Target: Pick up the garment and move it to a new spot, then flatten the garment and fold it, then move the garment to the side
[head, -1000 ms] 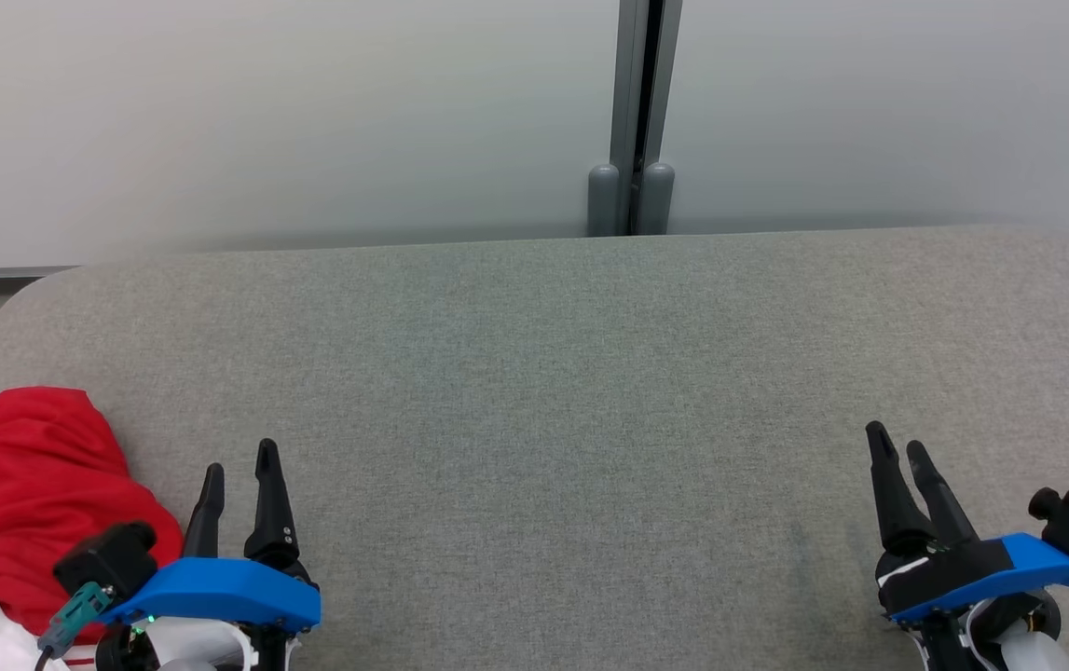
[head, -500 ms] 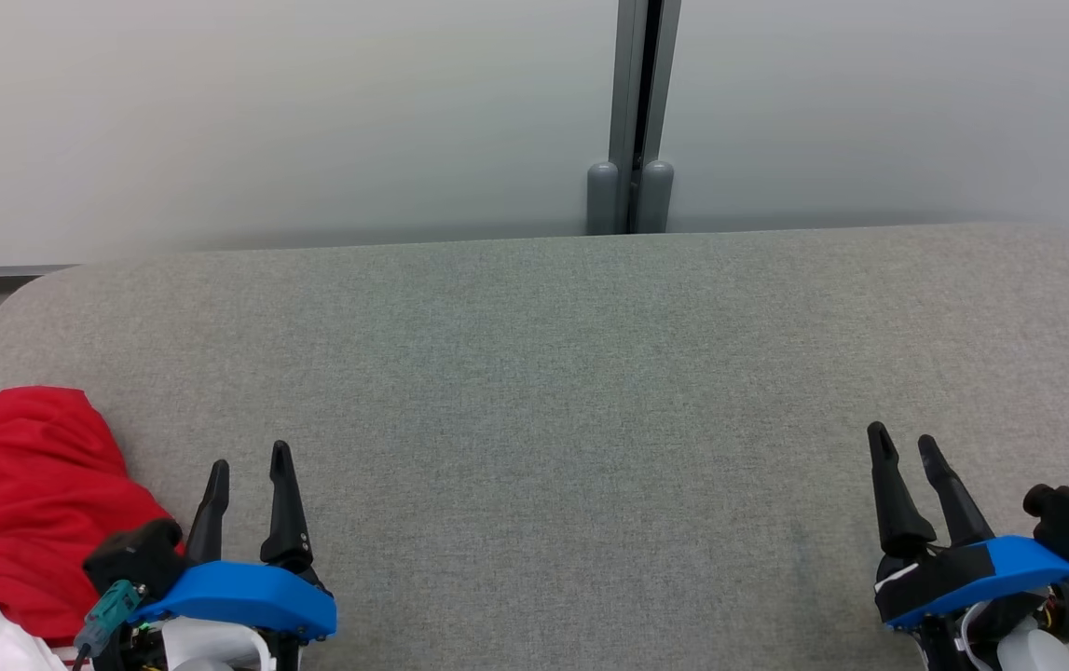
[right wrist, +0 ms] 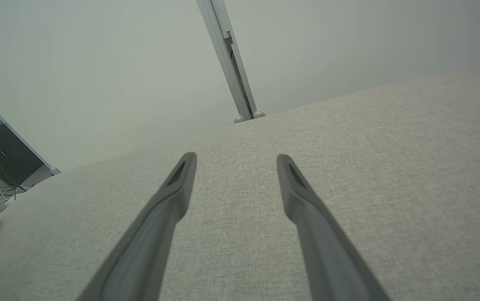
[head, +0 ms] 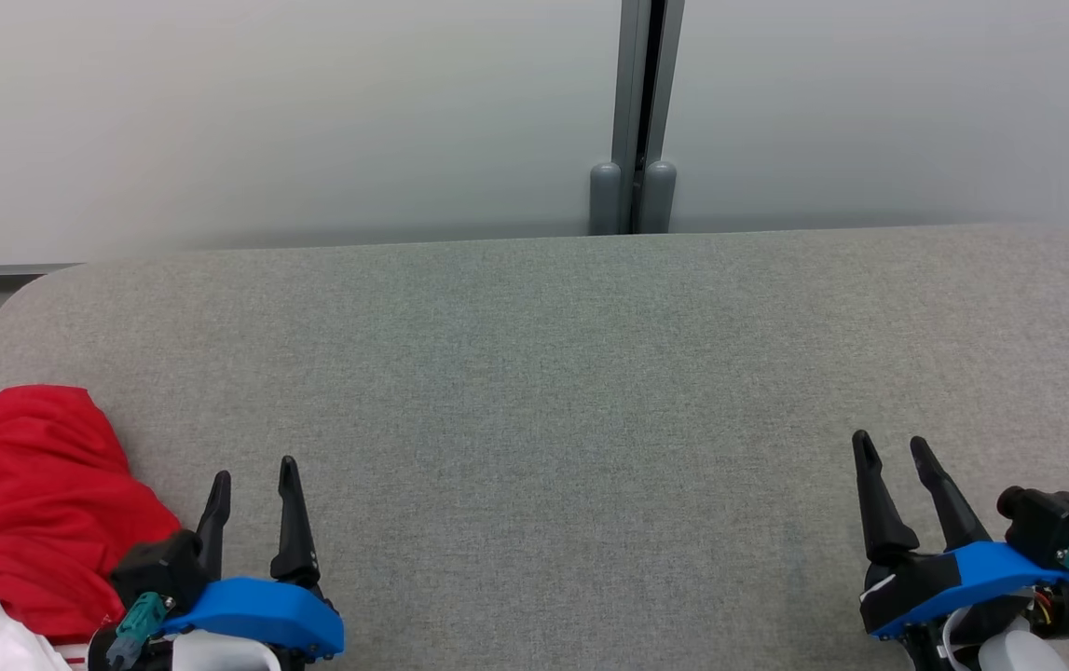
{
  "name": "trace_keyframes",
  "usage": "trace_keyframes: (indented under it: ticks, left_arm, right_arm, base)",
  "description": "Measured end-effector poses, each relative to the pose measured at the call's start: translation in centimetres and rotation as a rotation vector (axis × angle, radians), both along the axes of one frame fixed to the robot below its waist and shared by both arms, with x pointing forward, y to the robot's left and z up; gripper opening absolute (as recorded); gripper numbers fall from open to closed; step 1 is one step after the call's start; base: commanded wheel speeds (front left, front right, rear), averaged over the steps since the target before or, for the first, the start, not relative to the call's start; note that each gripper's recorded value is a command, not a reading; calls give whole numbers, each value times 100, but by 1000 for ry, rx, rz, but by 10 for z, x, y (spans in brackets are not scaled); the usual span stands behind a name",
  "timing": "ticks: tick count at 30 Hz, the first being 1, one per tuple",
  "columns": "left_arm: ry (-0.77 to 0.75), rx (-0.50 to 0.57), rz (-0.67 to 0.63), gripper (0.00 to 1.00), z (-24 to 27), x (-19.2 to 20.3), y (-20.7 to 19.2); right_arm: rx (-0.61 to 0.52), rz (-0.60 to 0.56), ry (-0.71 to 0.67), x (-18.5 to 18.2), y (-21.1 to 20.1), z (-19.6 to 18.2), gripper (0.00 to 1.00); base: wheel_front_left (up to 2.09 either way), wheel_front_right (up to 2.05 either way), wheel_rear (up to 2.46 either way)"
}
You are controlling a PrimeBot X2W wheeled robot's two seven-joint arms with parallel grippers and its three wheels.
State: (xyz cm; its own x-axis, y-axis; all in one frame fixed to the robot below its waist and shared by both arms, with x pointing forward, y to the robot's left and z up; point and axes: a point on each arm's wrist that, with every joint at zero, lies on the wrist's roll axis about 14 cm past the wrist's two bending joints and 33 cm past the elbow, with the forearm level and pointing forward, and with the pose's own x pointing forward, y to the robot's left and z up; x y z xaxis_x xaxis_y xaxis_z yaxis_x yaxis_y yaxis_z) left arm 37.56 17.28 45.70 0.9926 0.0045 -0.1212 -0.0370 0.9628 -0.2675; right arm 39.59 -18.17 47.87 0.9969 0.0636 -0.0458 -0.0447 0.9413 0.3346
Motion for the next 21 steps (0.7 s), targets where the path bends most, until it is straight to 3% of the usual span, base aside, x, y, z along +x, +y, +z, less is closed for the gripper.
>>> trace_keyframes:
  ticks: [21]
  left_arm:
    - [-7,130,1,100,-4,-5,0]
  right_arm:
    - [-149,1,-2,-3,-3,-8,100]
  base:
    - [0,0,0]
